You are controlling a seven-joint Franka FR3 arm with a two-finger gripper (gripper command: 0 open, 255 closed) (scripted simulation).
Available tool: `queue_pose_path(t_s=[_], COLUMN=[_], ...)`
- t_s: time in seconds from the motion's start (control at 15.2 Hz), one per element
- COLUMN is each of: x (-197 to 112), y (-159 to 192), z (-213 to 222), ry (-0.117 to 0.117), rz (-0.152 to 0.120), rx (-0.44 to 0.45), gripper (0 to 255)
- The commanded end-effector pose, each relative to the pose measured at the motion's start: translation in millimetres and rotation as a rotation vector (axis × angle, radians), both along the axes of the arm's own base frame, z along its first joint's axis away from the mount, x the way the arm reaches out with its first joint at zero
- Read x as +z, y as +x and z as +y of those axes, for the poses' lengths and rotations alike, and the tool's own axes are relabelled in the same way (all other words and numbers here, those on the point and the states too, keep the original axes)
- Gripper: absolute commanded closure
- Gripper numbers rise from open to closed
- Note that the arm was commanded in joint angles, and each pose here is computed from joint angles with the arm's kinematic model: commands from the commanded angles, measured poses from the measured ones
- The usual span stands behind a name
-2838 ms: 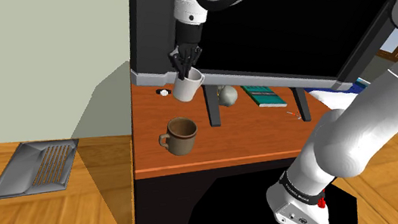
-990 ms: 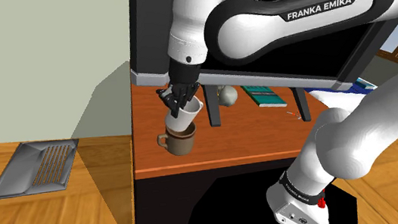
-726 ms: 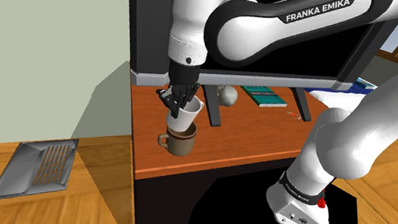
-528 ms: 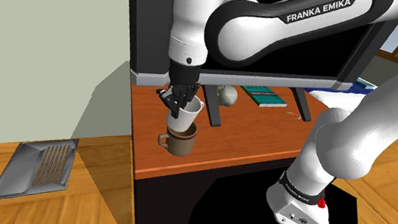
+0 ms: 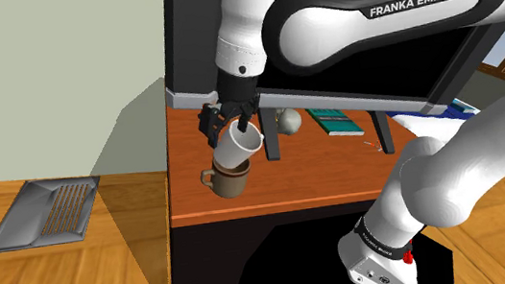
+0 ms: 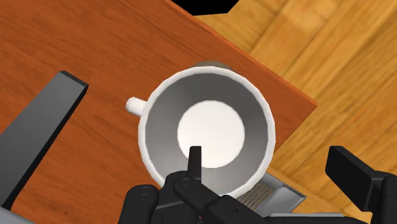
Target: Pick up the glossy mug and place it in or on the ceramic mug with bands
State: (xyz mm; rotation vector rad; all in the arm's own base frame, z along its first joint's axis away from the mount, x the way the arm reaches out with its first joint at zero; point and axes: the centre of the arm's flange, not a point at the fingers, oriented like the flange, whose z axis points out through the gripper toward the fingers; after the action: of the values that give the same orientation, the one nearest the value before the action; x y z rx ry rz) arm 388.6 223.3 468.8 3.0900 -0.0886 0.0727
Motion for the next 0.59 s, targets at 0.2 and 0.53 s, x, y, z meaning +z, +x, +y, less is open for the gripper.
queue_pose_path(t_s=[0.2,0.53], x=[32.0,32.0], y=[-1.1,-1.0], z=[3.5,3.5], ry=[-0.001,-0.001], rz=[0.001,0.001], rx=[0.000,0.000], gripper=[0,0])
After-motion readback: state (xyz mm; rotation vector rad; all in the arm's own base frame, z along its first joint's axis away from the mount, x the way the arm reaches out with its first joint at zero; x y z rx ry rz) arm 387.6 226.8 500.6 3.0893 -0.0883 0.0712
